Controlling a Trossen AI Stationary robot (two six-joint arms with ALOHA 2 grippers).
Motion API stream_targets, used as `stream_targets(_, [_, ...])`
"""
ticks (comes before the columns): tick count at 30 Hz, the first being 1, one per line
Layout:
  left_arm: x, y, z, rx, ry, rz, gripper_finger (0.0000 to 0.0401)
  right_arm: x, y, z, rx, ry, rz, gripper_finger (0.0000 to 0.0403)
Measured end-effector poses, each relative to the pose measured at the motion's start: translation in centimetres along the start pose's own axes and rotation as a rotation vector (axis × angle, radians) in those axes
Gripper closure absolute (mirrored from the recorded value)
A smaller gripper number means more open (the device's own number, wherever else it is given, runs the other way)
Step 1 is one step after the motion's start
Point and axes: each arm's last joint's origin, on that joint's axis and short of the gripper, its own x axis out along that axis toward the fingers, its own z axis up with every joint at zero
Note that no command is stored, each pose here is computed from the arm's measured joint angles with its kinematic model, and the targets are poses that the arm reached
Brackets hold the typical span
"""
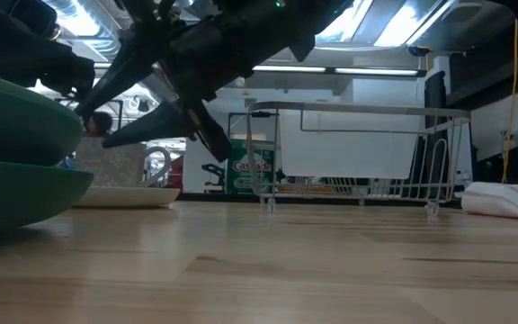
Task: Sort dishes
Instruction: Put the light green plate into the dish rack
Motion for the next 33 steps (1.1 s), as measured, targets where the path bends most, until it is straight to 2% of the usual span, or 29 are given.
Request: stream_targets(33, [0.0,0.0,0.0,0.024,0.001,0.000,0.0270,0.0,1.2,-1.5,0.210,0.043,0.031,0.0242])
